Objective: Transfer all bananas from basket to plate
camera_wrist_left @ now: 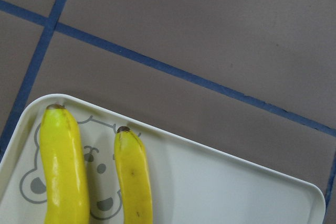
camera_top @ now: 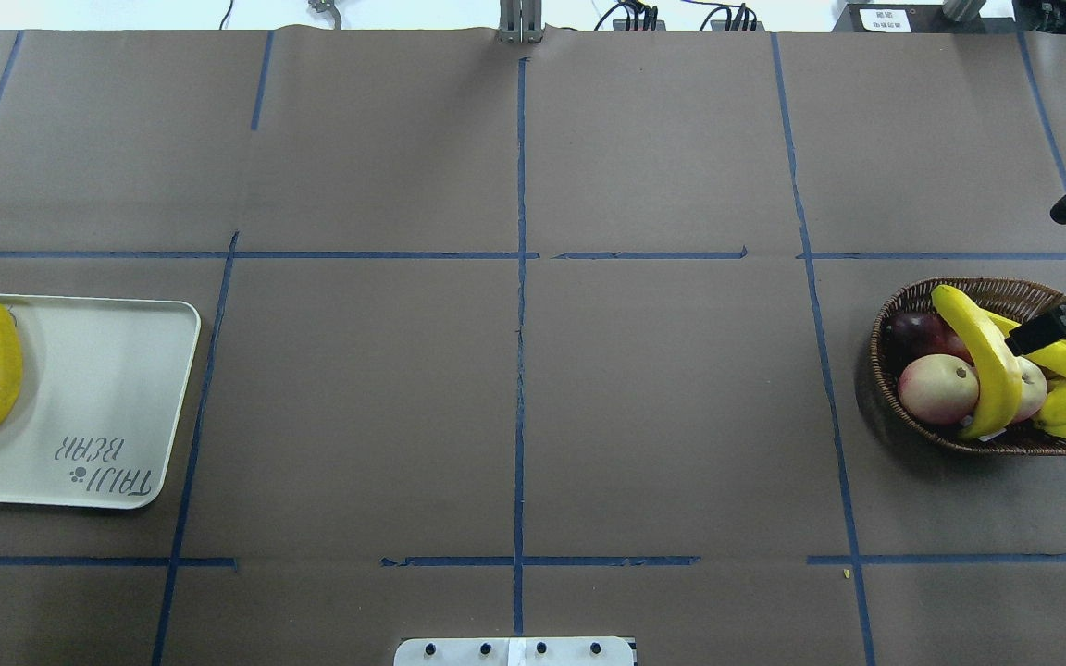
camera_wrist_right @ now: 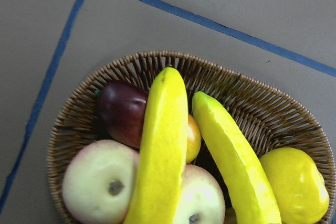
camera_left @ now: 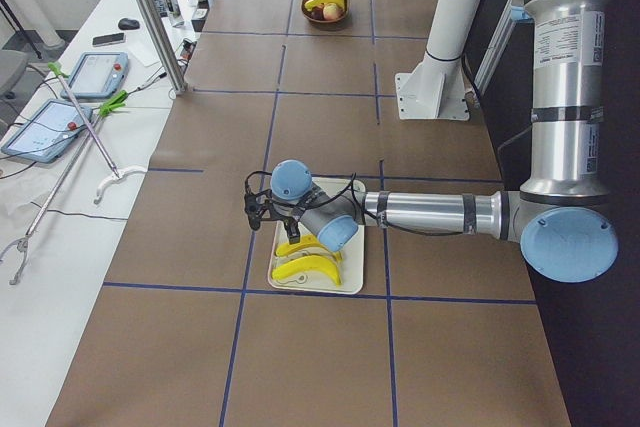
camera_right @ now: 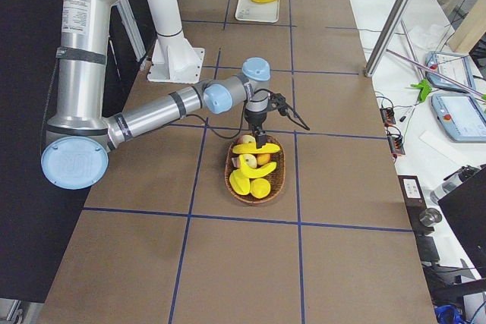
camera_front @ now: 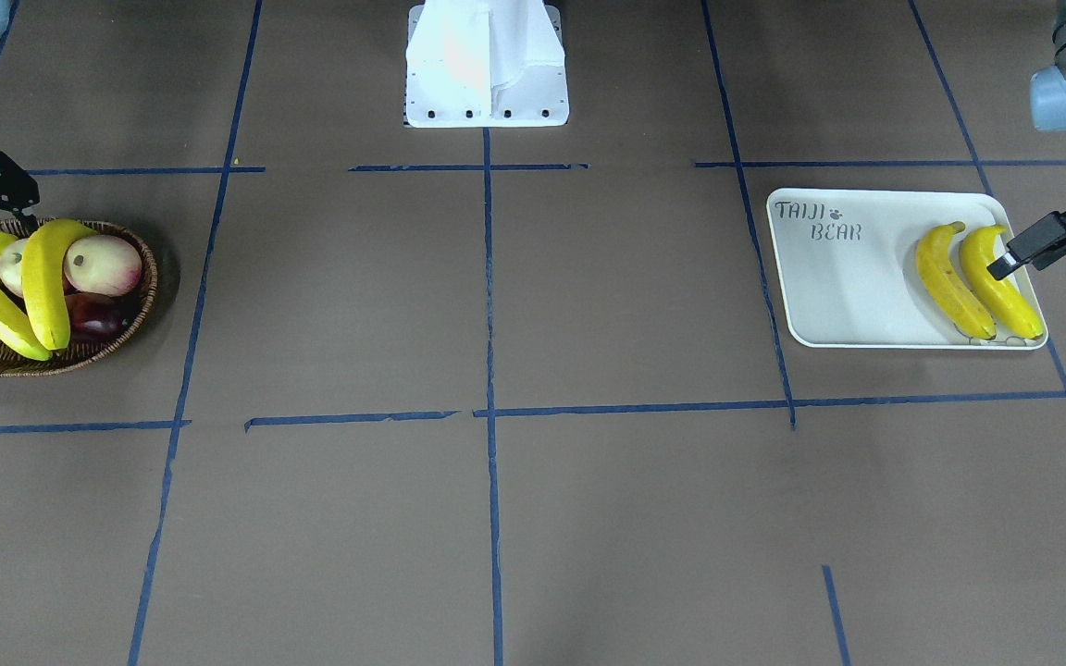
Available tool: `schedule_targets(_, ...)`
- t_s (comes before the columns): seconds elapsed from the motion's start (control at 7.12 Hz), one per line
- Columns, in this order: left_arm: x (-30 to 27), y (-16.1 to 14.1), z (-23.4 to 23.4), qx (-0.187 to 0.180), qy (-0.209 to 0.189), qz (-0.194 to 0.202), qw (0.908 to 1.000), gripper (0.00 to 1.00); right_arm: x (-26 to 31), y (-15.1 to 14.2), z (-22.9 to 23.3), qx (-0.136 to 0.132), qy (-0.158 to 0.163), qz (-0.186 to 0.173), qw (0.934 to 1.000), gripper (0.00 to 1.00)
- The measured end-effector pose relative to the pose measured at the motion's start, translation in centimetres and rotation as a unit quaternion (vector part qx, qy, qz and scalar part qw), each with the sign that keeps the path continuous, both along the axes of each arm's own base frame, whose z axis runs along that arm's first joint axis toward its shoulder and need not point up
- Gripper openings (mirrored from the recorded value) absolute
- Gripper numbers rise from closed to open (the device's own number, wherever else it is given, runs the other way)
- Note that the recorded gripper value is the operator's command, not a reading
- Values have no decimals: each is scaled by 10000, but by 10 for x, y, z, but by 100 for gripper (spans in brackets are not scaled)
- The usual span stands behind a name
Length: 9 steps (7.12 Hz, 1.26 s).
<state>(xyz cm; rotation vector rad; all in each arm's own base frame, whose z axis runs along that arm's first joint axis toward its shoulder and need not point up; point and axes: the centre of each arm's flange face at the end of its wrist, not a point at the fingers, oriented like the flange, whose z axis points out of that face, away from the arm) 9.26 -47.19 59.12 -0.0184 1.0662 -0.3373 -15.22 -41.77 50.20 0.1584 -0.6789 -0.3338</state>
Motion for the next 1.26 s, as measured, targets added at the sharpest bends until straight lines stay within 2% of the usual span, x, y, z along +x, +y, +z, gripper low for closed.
schedule_targets(0.14,0,-1,-3,25,11,-7,10000,100,4,0,22,-14,-1,-65,10000,90)
schedule_targets(0.28,-1,-1,-4,38,10,-17,10000,100,14,-1,38,-203,-121,-31,9997,90)
schedule_targets(0.42,-1,-1,-4,44,5,-26,10000,100,28,-4,54,-520,-335,62,9981,82)
schedule_targets(0.56,-2,0,-4,49,3,-34,10000,100,36,-6,69,-778,-443,139,9959,79)
schedule_targets(0.7,-2,0,-4,53,2,-42,10000,100,39,-7,84,-964,-441,194,9942,76)
schedule_targets(0.98,-2,0,-6,68,4,-54,10000,100,38,-11,95,-1142,-410,311,9921,66)
schedule_targets(1.26,-3,0,-7,79,3,-60,10000,100,33,-12,97,-1156,-351,300,9922,62)
